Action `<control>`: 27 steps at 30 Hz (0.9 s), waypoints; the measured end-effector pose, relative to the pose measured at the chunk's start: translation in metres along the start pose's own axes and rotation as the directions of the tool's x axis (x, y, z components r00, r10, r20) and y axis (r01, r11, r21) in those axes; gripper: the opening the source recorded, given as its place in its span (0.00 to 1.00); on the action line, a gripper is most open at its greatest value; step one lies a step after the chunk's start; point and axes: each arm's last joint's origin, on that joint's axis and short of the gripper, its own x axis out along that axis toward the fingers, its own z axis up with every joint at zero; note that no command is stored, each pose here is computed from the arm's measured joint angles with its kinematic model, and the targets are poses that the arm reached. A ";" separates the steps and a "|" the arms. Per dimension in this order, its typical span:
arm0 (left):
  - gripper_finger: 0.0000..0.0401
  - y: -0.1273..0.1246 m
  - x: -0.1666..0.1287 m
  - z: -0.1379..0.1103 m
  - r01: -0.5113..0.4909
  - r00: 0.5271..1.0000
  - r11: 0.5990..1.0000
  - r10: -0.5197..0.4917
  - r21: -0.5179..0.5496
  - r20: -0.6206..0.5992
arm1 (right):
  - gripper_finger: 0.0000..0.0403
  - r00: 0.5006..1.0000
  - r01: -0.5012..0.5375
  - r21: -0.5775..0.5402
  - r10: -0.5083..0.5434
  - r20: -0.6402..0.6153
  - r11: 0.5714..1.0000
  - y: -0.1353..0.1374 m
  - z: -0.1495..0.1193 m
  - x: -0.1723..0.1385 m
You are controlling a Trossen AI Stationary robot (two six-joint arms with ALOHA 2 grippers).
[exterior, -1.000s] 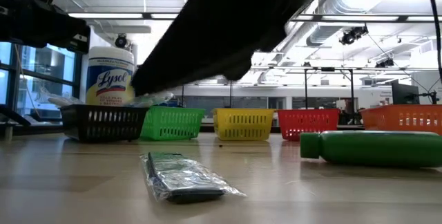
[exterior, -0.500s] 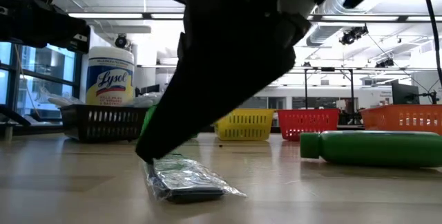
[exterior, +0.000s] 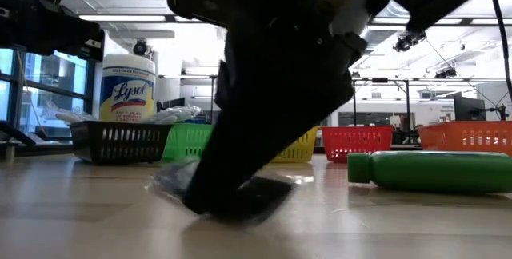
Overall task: Pick & Place Travel size toiletries
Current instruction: Put the black hair comb into the red bin
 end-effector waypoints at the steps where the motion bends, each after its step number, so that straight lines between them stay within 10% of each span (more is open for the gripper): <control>1: 0.00 0.000 0.000 0.000 0.000 1.000 1.000 0.000 0.000 0.000 | 0.01 1.000 0.005 0.008 -0.005 -0.012 1.000 0.000 -0.001 0.000; 27: 0.00 0.000 0.000 0.000 0.000 1.000 1.000 0.000 -0.011 0.000 | 0.01 0.976 0.137 0.082 -0.120 -0.183 0.987 0.008 -0.022 -0.005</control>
